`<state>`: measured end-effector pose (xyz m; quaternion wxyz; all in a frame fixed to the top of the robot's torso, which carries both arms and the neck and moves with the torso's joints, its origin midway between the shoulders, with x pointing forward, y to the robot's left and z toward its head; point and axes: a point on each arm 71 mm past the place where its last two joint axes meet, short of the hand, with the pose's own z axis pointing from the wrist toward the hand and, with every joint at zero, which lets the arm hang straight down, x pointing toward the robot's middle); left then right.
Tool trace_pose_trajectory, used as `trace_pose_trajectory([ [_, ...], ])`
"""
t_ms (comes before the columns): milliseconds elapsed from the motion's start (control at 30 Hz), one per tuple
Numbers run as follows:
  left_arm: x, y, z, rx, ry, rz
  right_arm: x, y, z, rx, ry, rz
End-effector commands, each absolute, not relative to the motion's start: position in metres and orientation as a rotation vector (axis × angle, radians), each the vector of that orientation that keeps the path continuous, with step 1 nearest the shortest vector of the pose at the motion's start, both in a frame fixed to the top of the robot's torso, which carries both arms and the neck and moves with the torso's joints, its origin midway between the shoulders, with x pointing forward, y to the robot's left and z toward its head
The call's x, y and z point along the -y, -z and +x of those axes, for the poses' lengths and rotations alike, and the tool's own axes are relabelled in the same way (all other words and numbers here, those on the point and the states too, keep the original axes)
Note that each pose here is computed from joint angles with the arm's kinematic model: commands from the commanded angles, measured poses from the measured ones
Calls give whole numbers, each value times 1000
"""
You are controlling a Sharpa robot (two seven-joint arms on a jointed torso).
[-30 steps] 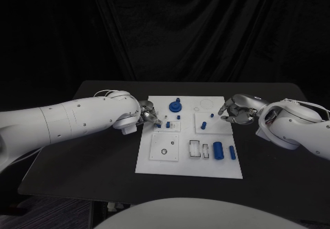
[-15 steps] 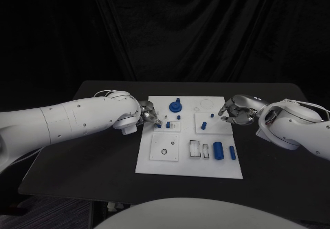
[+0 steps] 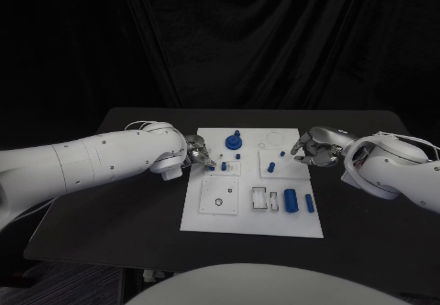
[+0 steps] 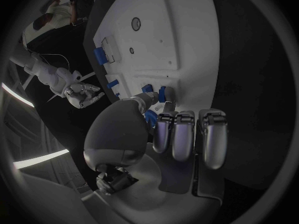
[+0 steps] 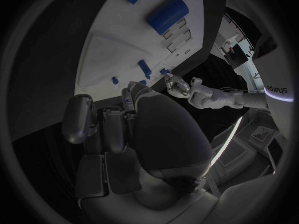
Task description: Assemble the parts on the task board
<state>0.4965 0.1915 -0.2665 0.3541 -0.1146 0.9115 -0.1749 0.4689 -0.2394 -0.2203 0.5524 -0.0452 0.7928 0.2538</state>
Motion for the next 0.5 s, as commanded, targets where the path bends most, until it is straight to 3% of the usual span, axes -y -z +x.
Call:
trace_pose_trajectory([
  [33,-191,281,486,-2441,421,-270,241,223,468,-1894,-580,-98],
  [500,-191,282,486,-2448,413,-269,240,223,468,-1901,-577,-99],
])
